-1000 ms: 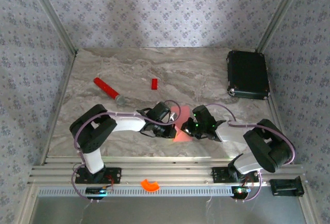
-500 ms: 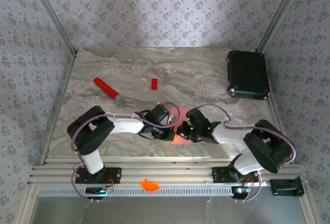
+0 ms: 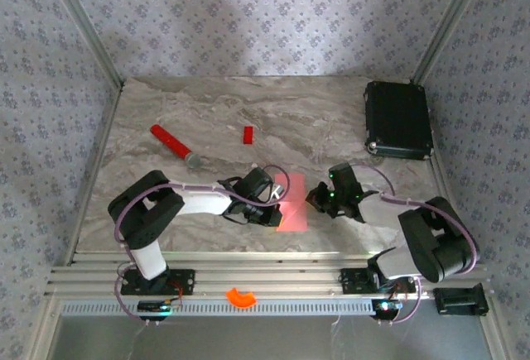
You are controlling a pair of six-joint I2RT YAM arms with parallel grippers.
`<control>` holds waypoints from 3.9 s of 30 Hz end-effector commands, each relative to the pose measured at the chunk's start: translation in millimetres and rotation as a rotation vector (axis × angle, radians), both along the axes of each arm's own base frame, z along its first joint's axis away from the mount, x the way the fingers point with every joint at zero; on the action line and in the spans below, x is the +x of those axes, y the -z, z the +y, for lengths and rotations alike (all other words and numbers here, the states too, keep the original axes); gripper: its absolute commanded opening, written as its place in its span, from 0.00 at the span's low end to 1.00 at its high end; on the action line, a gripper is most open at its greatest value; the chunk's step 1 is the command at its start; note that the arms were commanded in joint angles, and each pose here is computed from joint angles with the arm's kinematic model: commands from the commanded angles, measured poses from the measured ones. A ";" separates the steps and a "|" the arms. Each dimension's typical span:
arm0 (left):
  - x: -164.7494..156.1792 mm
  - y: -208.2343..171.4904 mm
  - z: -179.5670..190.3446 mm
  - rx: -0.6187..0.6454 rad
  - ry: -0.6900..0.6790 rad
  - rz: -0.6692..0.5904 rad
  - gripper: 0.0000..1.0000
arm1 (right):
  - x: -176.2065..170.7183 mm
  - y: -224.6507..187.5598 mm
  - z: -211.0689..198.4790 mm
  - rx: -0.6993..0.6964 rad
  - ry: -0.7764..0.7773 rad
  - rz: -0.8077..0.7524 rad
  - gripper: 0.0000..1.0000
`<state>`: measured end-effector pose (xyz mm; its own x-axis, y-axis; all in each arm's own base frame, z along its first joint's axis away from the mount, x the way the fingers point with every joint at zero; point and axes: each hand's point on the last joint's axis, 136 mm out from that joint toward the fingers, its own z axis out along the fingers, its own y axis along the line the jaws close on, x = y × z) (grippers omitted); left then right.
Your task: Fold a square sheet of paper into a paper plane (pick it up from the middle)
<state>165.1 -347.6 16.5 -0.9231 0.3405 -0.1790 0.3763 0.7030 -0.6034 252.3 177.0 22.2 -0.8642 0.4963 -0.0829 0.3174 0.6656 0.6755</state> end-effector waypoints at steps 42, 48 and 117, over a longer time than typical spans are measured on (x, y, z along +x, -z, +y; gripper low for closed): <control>-17.1 26.1 35.0 0.218 0.004 0.059 0.00 | -9.3 -42.9 31.4 0.035 -0.117 -0.088 0.04; -17.3 26.9 35.3 0.220 0.004 0.058 0.00 | -11.0 -37.0 48.0 0.050 -0.163 -0.072 0.03; 6.9 -48.6 14.7 -0.051 -0.074 -0.070 0.02 | -34.9 26.2 28.4 -0.082 -0.155 0.096 0.00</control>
<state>165.4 -335.2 66.4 -0.9263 0.2719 -0.2607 0.3766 0.6824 -0.6265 233.4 227.8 18.1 -0.9394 0.3365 -0.0648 0.2033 0.6996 0.6850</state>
